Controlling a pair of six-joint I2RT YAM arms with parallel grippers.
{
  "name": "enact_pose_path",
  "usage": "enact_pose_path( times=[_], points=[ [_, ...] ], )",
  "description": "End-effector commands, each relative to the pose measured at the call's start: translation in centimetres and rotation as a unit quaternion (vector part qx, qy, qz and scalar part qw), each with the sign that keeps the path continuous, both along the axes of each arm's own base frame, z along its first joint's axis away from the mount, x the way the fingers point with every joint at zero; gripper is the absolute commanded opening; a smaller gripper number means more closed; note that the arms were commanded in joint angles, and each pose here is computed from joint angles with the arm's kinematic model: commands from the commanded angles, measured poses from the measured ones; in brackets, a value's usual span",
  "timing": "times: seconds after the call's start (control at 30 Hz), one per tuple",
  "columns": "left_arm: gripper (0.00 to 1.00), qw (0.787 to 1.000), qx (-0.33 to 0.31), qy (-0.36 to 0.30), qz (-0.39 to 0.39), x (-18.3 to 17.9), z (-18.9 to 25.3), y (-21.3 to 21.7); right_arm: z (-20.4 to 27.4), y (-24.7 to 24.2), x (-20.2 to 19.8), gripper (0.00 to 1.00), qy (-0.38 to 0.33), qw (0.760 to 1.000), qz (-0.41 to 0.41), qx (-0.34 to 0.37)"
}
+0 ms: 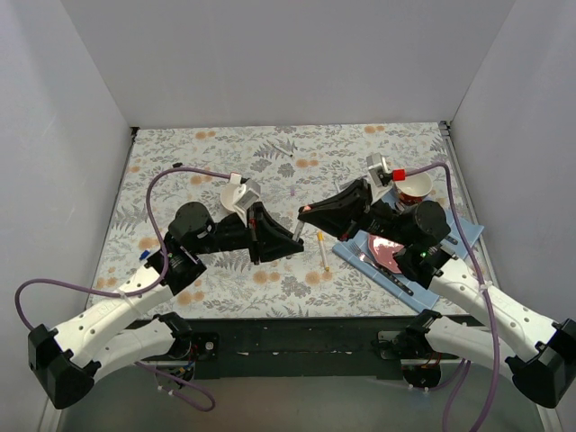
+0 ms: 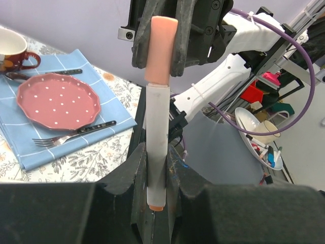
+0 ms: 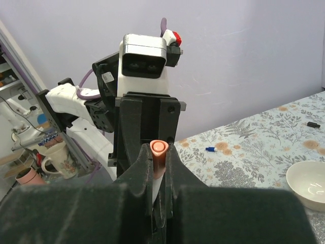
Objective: Insert the pens into the pen caps
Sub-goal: Push the cap all the way onto the barrel until it clicks
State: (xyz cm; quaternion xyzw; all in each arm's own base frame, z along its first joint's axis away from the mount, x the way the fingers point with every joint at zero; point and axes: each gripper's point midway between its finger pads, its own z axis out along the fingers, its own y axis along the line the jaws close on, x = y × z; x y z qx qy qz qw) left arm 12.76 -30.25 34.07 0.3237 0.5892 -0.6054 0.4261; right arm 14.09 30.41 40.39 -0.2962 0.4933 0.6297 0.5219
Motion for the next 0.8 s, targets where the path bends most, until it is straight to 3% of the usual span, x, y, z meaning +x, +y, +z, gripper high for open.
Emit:
enact_pose_path(
  times=[0.0,0.4,0.77],
  points=[
    [0.0,0.998,-0.047,-0.039,0.024,1.2,4.4,-0.3,-3.3,0.8,-2.0,0.01,0.029,0.997,0.066,-0.022],
    [0.0,0.994,-0.032,-0.057,0.087,4.9,5.7,-0.6,-9.6,0.7,-2.7,0.01,0.105,0.989,0.068,-0.082],
    [0.0,0.997,-0.061,-0.038,0.035,5.7,6.0,0.0,-10.3,0.1,-5.0,0.01,0.071,0.986,0.12,-0.093]
  ],
)
